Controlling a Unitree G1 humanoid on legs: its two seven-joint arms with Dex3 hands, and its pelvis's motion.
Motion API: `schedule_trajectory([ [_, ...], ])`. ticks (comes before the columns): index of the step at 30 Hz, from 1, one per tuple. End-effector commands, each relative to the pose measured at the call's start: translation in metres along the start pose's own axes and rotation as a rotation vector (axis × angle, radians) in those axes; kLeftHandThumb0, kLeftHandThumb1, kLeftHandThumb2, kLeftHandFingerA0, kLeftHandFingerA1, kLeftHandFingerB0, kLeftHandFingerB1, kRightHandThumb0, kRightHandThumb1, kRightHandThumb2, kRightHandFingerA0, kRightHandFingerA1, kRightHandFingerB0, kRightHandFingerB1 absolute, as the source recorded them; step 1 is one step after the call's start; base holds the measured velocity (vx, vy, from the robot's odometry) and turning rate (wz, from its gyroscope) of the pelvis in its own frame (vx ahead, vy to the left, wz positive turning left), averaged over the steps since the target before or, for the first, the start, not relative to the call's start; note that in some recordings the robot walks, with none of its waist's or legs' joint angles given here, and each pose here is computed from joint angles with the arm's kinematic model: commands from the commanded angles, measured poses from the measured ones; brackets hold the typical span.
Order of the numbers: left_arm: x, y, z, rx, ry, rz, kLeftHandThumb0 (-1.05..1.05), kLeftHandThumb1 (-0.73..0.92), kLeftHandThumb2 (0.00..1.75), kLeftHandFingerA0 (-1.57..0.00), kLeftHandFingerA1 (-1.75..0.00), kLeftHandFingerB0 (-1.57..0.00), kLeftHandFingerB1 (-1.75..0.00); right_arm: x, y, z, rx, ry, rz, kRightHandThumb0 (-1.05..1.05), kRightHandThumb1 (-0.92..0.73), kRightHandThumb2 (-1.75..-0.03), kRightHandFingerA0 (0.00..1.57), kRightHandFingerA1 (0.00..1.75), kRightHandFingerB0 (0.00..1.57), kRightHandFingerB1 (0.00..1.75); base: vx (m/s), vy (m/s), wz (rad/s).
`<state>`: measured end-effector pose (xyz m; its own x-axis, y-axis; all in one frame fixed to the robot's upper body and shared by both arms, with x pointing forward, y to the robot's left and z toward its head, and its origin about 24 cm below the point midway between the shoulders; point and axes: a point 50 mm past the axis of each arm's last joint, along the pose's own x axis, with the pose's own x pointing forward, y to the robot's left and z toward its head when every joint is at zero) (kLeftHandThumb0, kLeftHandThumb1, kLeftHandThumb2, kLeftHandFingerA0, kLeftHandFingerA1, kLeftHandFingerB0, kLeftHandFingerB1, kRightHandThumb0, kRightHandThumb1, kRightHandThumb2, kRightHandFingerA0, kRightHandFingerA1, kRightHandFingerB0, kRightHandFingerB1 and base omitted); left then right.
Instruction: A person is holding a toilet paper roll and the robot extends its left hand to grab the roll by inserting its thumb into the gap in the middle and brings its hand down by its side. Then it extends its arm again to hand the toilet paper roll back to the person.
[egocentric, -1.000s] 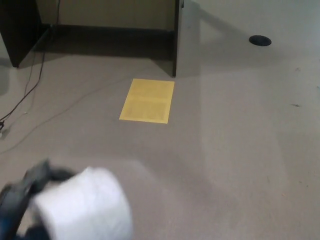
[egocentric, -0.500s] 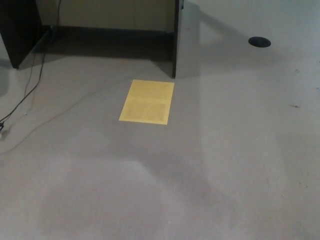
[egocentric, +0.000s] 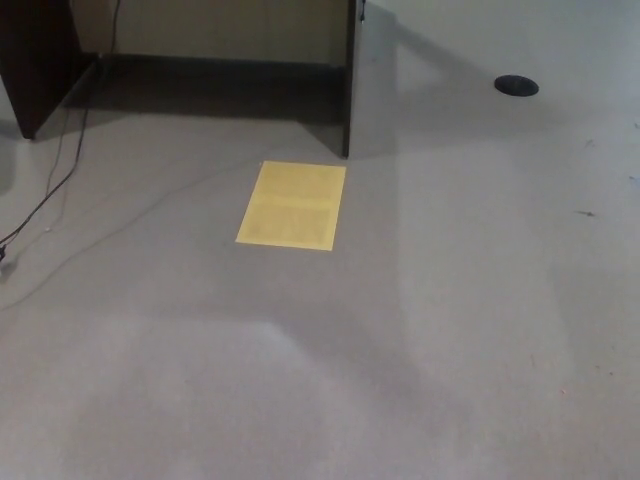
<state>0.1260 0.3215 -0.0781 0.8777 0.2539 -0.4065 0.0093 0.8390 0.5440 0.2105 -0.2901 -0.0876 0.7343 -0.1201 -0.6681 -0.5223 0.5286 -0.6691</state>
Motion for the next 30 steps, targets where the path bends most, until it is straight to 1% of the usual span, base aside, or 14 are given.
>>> schedule_trajectory([
  [1, 0.005, 0.008, 0.011, -0.058, -0.080, 0.053, -0.14, 0.80, 0.73, -0.80, -1.43, -0.76, -1.18, -0.001, -0.001, -0.004, -0.010, 0.023, 0.001, -0.37, -0.67, -0.60, 0.74, 0.60, 0.54, 0.42, 0.00, 0.000, 0.00],
  [2, 0.008, 0.009, 0.016, -0.069, -0.089, 0.061, -0.13, 0.85, 0.67, -0.77, -1.49, -0.69, -1.21, -0.001, 0.001, -0.005, -0.015, 0.022, 0.007, -0.37, -0.67, -0.60, 0.73, 0.59, 0.54, 0.43, 0.00, 0.000, 0.00],
  [6, 0.027, 0.012, 0.073, -0.180, -0.332, 0.074, -0.05, 0.85, 0.69, -0.81, -1.63, -0.67, -1.35, -0.003, 0.004, -0.008, -0.008, 0.028, 0.009, -0.37, -0.67, -0.60, 0.77, 0.65, 0.56, 0.43, 0.00, 0.000, 0.02],
  [12, 0.042, 0.013, 0.177, -0.169, -0.639, 0.039, -0.07, 0.76, 0.85, -0.90, -1.52, -0.75, -1.25, -0.001, 0.000, -0.004, -0.004, 0.015, -0.009, -0.35, -0.67, -0.60, 0.78, 0.66, 0.56, 0.43, 0.00, 0.000, 0.00],
  [15, 0.036, 0.006, 0.236, -0.174, -0.822, -0.022, -0.05, 0.82, 0.72, -0.86, -1.58, -0.69, -1.28, -0.003, 0.003, -0.006, -0.006, 0.019, -0.003, -0.36, -0.67, -0.60, 0.77, 0.65, 0.56, 0.43, 0.00, 0.000, 0.00],
  [17, 0.027, 0.000, 0.288, -0.120, -0.977, -0.066, -0.04, 0.79, 0.75, -0.82, -1.53, -0.71, -1.28, -0.002, 0.002, -0.005, -0.003, 0.013, -0.007, -0.36, -0.67, -0.60, 0.76, 0.61, 0.56, 0.43, 0.00, 0.000, 0.00],
  [19, 0.024, -0.001, 0.300, -0.109, -1.007, -0.075, -0.04, 0.79, 0.75, -0.82, -1.53, -0.71, -1.28, -0.002, 0.000, -0.004, -0.004, 0.010, -0.010, -0.36, -0.67, -0.60, 0.76, 0.61, 0.56, 0.43, 0.00, 0.000, 0.00],
  [20, 0.014, -0.008, 0.334, -0.064, -1.116, -0.097, -0.04, 0.77, 0.76, -0.93, -1.43, -0.76, -1.19, 0.000, -0.001, -0.001, 0.003, 0.004, -0.016, -0.36, -0.67, -0.60, 0.76, 0.60, 0.55, 0.43, 0.00, 0.000, 0.00],
  [21, 0.012, -0.007, 0.339, -0.056, -1.127, -0.098, -0.04, 0.77, 0.76, -0.93, -1.43, -0.76, -1.19, 0.001, -0.002, 0.002, 0.006, 0.000, -0.018, -0.36, -0.67, -0.60, 0.76, 0.60, 0.55, 0.43, 0.00, 0.000, 0.00],
  [22, 0.002, -0.015, 0.358, 0.007, -1.214, -0.129, 0.01, 0.72, 0.82, -0.82, -1.50, -0.72, -1.24, 0.001, -0.002, 0.002, 0.011, 0.000, -0.015, -0.35, -0.67, -0.60, 0.75, 0.59, 0.55, 0.43, 0.00, 0.000, 0.00],
  [23, -0.005, -0.023, 0.372, 0.067, -1.272, -0.154, 0.00, 0.72, 0.79, -0.78, -1.48, -0.74, -1.18, 0.001, -0.002, 0.002, 0.014, -0.001, -0.013, -0.36, -0.67, -0.60, 0.74, 0.61, 0.55, 0.43, 0.00, 0.000, 0.00],
  [25, -0.016, -0.035, 0.387, 0.154, -1.328, -0.182, -0.03, 0.71, 0.79, -0.80, -1.43, -0.76, -1.16, 0.001, -0.004, 0.001, 0.009, -0.001, -0.016, -0.36, -0.67, -0.60, 0.75, 0.60, 0.55, 0.43, 0.00, 0.000, 0.00],
  [28, -0.036, -0.058, 0.412, 0.234, -1.417, -0.220, -0.17, 0.74, 0.72, -0.78, -1.56, -0.70, -1.30, 0.001, -0.005, 0.002, -0.007, -0.010, -0.019, -0.38, -0.67, -0.60, 0.74, 0.60, 0.55, 0.43, 0.00, 0.000, 0.00],
  [30, -0.045, -0.065, 0.419, 0.238, -1.429, -0.239, -0.16, 0.75, 0.73, -0.80, -1.60, -0.68, -1.36, 0.001, -0.003, 0.002, -0.006, -0.007, -0.018, -0.38, -0.67, -0.60, 0.74, 0.62, 0.56, 0.43, 0.00, 0.000, 0.00],
])
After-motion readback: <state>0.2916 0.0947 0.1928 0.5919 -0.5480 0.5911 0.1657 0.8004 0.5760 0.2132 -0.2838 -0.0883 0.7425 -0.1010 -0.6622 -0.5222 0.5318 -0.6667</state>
